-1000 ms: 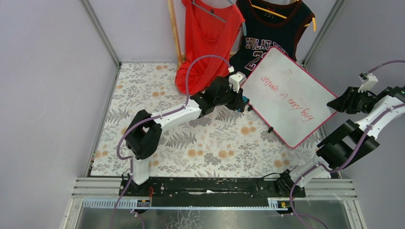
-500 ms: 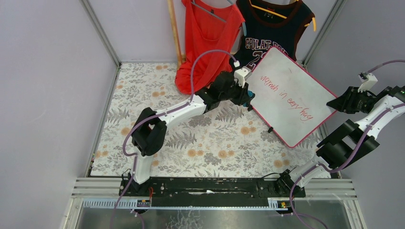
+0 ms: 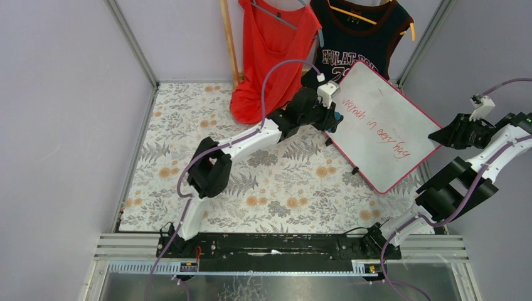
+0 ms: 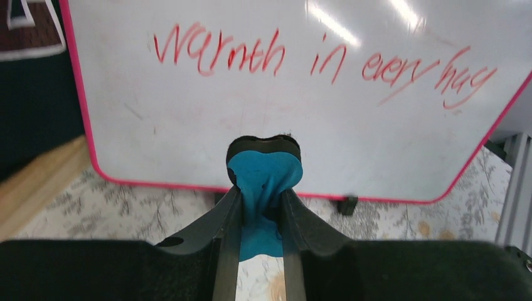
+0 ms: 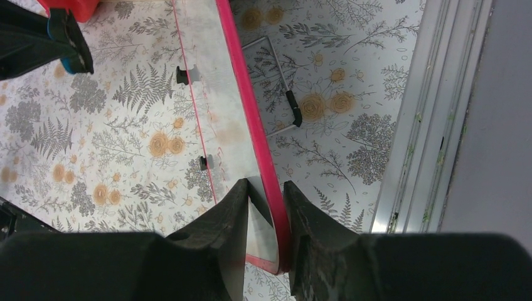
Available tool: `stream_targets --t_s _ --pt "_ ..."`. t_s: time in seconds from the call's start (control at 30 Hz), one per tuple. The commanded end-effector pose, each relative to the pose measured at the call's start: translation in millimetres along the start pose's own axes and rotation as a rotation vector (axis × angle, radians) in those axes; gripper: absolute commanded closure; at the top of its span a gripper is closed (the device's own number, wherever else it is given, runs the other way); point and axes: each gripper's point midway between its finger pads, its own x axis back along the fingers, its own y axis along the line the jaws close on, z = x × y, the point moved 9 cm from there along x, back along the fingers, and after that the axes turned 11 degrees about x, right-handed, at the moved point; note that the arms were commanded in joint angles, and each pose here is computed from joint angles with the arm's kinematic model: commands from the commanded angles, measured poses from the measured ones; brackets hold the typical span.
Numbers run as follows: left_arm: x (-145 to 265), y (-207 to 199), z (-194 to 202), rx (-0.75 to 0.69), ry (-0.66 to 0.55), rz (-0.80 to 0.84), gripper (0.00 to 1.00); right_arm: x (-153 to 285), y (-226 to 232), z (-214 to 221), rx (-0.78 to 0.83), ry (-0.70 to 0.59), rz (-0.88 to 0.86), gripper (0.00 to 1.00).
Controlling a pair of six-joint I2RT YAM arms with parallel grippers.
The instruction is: Erase the whiteboard
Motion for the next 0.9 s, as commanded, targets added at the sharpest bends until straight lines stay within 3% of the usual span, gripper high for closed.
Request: stream_targets --t_s 0.0,0.23,0.5,0.87 --pt "-14 -3 -34 -0.077 -0.070 0.008 1.00 7 -16 25 -0.048 0.058 0.015 1.00" --pt "-20 35 -77 -0.081 -0.100 0.054 1.00 11 -12 22 -0.032 0.072 0.024 1.00" --pt "-19 97 -75 -0.051 -0.080 0.030 1.00 14 -6 19 -0.038 0.065 0.016 1.00" --pt "-49 77 -66 -0.079 -0.149 0.102 1.00 17 11 27 0.014 0.100 -0.017 1.00"
